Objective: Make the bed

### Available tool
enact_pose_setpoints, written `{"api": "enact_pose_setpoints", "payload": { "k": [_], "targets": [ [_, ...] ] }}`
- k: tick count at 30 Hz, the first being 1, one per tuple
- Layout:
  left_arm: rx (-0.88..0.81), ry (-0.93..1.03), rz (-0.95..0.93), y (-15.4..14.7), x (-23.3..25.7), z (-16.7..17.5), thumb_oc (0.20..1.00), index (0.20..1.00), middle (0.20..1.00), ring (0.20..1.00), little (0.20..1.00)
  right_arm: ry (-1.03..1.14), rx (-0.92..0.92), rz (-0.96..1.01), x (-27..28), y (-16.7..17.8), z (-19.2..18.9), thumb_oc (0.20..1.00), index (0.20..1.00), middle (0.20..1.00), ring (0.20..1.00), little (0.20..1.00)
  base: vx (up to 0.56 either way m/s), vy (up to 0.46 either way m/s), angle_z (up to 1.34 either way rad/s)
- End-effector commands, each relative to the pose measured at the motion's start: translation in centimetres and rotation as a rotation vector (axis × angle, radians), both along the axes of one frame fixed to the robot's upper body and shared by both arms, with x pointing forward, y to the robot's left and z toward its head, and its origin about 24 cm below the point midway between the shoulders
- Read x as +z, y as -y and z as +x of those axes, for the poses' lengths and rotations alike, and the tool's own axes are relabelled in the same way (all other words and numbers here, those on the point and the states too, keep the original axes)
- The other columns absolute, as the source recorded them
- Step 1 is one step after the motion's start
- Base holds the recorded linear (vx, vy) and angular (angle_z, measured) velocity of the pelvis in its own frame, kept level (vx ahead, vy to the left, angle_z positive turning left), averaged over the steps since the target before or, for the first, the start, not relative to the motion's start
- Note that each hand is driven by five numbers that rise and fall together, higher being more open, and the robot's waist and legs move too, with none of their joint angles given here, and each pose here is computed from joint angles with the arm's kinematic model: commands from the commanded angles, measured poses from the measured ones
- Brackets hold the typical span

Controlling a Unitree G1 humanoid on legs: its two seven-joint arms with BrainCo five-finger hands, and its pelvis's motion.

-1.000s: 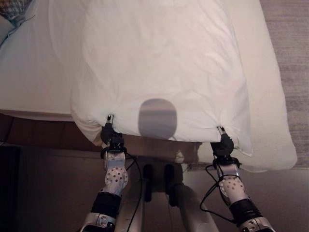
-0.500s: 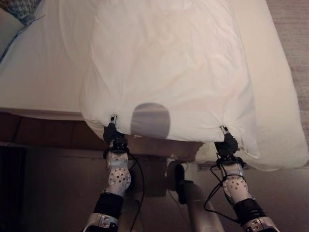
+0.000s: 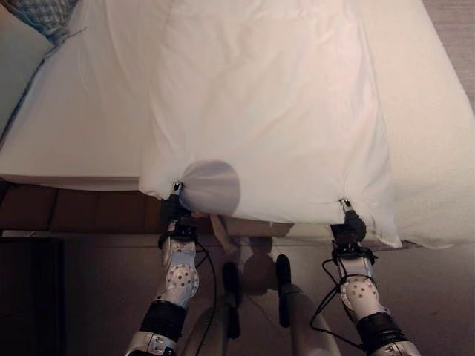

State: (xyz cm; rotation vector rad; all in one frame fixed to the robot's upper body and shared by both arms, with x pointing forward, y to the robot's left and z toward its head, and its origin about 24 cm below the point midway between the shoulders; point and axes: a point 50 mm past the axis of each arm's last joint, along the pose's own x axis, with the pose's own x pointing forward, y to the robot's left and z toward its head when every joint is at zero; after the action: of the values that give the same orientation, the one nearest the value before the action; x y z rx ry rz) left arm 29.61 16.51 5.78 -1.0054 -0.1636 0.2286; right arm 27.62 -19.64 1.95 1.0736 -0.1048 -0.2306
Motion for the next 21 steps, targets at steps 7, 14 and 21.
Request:
{"api": "enact_pose_setpoints", "payload": {
  "k": [7, 14, 21],
  "targets": [
    [0.049, 0.095, 0.007, -1.0, 1.5, -0.8, 0.2, 0.2, 0.2, 0.2, 0.2, 0.037, -0.088, -0.099, 0.4, 3.5, -1.6, 0.2, 0.2, 0.2, 0.2, 0.2, 0.02, -0.055, 0.07],
    [0.17, 0.058, 0.028, -2.9, 1.2, -1.0, 0.2, 0.2, 0.2, 0.2, 0.2, -0.012, -0.126, -0.199, 0.6, 4.9, -1.4, 0.2, 0.2, 0.2, 0.2, 0.2, 0.02, -0.027, 0.15],
    [0.424, -0.12, 0.013, -6.1, -0.5, -1.2, 0.2, 0.2, 0.2, 0.2, 0.2, -0.117, -0.225, -0.236, -0.5, 5.9, -1.3, 0.2, 0.2, 0.2, 0.2, 0.2, 0.06, 0.198, -0.05]
  ]
}}
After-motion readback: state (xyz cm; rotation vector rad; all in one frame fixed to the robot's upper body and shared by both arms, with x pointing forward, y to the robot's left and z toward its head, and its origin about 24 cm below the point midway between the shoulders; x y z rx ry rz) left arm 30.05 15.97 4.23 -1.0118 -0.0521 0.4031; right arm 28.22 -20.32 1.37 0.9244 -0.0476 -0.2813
